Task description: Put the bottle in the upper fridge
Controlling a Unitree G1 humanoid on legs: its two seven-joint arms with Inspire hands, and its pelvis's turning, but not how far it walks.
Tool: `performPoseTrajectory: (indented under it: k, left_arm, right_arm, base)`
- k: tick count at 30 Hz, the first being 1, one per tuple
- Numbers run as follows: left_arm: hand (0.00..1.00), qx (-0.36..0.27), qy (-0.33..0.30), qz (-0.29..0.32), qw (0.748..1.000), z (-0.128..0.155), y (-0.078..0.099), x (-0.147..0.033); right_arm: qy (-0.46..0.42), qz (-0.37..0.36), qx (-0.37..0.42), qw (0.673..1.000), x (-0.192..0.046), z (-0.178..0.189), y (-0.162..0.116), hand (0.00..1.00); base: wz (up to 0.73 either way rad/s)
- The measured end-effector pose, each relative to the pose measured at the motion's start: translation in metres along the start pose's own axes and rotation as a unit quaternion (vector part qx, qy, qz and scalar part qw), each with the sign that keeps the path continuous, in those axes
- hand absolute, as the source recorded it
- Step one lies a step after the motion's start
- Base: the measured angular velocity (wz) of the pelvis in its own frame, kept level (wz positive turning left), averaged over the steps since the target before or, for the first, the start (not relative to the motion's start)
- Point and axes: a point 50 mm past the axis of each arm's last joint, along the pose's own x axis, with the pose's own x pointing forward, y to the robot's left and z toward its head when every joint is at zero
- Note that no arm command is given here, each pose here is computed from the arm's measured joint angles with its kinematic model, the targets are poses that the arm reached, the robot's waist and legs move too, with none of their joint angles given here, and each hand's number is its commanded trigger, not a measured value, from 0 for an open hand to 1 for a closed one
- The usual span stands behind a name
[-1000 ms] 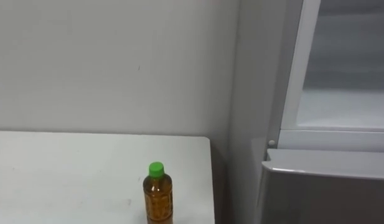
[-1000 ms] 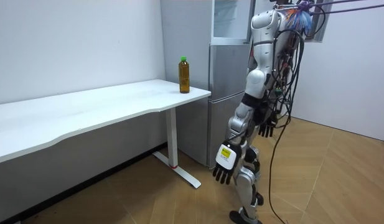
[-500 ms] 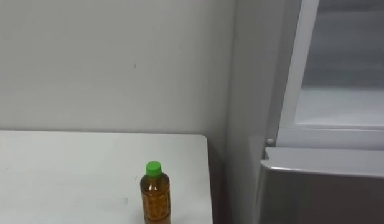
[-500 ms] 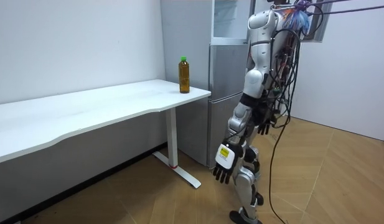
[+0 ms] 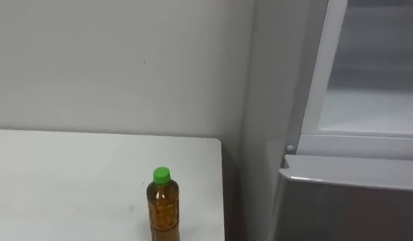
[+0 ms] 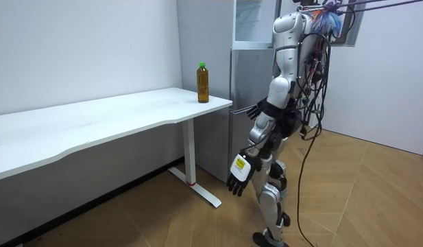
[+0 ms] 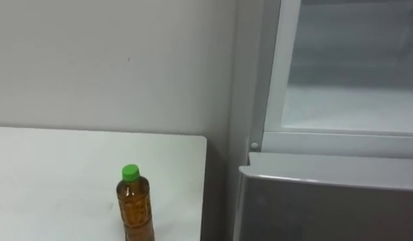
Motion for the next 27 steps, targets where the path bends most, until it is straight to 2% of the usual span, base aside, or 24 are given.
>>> performPoseTrajectory:
  k: [13,19,24,27]
  left_arm:
    - [0.0,0.008,-0.013,0.001,1.0,0.002,-0.001,0.0]
    - [0.0,0.009,-0.012,0.001,1.0,0.0,-0.001,0.0]
    - [0.0,0.009,-0.015,0.002,1.0,0.002,0.0,0.0]
    - [0.0,0.009,-0.016,0.002,1.0,0.001,0.0,0.0]
  right_arm:
    - [-0.044,0.045,-0.044,0.997,-0.005,0.038,0.002,0.0]
    - [-0.087,0.079,-0.105,0.988,-0.018,0.074,-0.004,0.0]
    - [-0.12,0.117,-0.112,0.98,-0.024,0.091,0.0,0.0]
    - [-0.231,0.161,-0.09,0.955,-0.034,0.137,0.011,0.0]
  base:
    - [-0.08]
    - [-0.04]
    - [0.01]
    - [0.0]
